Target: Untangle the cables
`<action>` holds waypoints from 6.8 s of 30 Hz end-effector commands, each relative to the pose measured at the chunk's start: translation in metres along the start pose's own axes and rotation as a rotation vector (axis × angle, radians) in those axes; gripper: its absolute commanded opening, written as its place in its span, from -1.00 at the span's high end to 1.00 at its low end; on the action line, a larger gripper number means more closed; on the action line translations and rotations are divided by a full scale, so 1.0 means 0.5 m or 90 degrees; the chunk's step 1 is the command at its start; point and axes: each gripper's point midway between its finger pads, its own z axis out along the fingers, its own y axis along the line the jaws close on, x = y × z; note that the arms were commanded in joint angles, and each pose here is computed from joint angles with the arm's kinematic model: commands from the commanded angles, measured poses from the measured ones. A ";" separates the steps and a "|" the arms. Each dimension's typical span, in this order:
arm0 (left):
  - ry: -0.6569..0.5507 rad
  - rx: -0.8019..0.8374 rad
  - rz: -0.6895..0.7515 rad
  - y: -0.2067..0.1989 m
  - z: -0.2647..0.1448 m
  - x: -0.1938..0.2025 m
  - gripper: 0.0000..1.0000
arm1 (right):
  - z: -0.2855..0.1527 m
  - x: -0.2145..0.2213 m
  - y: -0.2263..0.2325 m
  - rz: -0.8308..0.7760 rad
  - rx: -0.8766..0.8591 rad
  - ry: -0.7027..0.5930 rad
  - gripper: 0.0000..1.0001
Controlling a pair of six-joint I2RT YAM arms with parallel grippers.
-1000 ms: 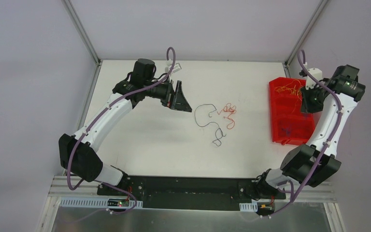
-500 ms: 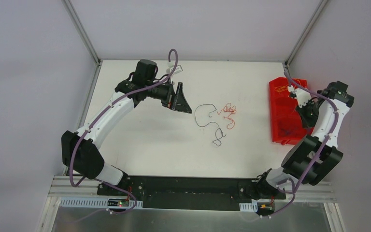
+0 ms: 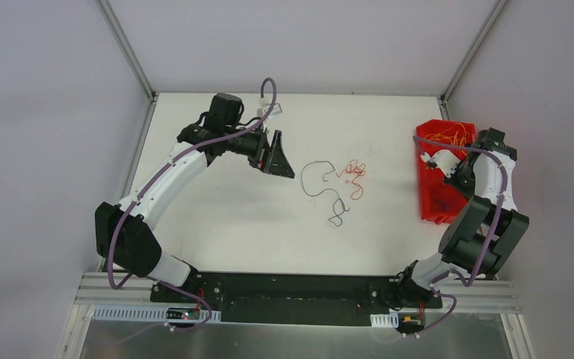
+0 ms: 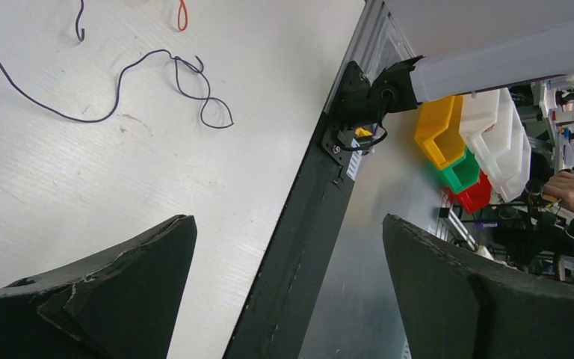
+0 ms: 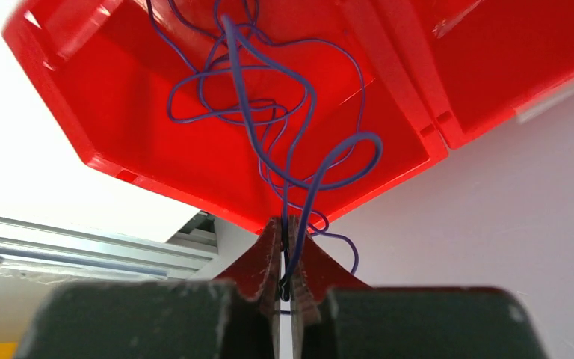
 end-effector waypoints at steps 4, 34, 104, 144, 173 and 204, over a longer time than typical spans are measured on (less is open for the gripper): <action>-0.010 -0.006 0.035 -0.004 -0.018 -0.004 -0.99 | 0.008 0.028 -0.014 -0.122 0.042 0.080 0.75; 0.031 -0.162 -0.108 0.193 0.029 0.027 -0.99 | -0.126 -0.586 0.371 0.236 -0.343 -0.294 -0.33; -0.055 -0.160 -0.206 0.261 -0.072 -0.001 -0.91 | -0.361 0.031 0.066 0.078 0.016 -0.202 1.00; -0.052 -0.172 -0.196 0.278 -0.072 -0.006 -0.89 | -0.112 -0.092 -0.055 -0.151 -0.049 -0.197 1.00; -0.043 -0.186 -0.150 0.287 -0.067 -0.012 -0.91 | -0.337 -0.216 0.105 0.343 -0.306 -0.502 -0.21; -0.026 -0.118 -0.200 0.248 0.017 0.006 -0.91 | 0.133 -0.322 0.141 0.493 -0.106 -0.190 -0.02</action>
